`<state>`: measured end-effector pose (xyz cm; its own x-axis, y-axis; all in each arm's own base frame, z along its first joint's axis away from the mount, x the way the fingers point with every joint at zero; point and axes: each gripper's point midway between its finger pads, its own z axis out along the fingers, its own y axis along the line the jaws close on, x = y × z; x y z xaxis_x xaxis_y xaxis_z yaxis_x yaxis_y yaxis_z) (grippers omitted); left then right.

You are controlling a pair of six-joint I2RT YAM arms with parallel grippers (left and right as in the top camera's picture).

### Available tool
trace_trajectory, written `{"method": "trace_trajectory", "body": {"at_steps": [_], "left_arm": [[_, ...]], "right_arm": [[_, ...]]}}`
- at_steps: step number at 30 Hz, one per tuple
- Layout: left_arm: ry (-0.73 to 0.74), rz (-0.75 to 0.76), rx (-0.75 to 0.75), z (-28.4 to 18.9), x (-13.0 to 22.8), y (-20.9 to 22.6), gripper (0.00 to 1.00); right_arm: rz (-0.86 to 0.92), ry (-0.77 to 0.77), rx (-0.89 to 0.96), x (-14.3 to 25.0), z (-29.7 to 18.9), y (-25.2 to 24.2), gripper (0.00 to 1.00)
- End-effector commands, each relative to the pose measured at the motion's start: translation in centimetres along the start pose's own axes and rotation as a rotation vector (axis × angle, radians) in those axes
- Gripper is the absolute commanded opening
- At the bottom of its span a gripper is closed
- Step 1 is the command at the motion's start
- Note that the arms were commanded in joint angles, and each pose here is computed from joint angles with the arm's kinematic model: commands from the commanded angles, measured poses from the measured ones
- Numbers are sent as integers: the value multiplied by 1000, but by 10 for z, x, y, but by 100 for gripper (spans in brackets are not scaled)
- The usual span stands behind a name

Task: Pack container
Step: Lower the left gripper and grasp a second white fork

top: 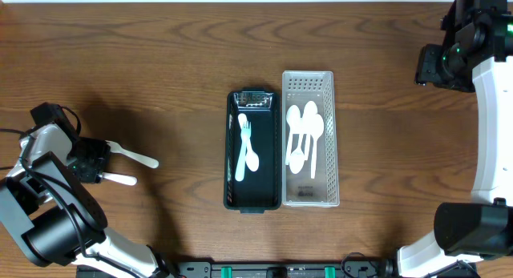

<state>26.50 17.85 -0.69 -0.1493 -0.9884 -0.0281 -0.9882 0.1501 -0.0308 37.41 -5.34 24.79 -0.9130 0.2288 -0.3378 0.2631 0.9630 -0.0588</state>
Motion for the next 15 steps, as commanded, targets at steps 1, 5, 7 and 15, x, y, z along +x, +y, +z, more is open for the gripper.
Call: {"method": "trace_trajectory", "body": {"at_steps": [1,5,7,15], "left_arm": [[47,3,-83,24,12,19,41],[45,3,-80,24,11,18,29],[45,3,-80,24,11,18,22],[36,8,-70,23,9,15,6]], "right_arm": [[-12,-7,20,0,-2,-5,59],[-19,-7,24,0,-2,-6,60],[-18,-8,29,-1,-2,-6,59],[-18,-11,28,-2,-2,-6,60]]}}
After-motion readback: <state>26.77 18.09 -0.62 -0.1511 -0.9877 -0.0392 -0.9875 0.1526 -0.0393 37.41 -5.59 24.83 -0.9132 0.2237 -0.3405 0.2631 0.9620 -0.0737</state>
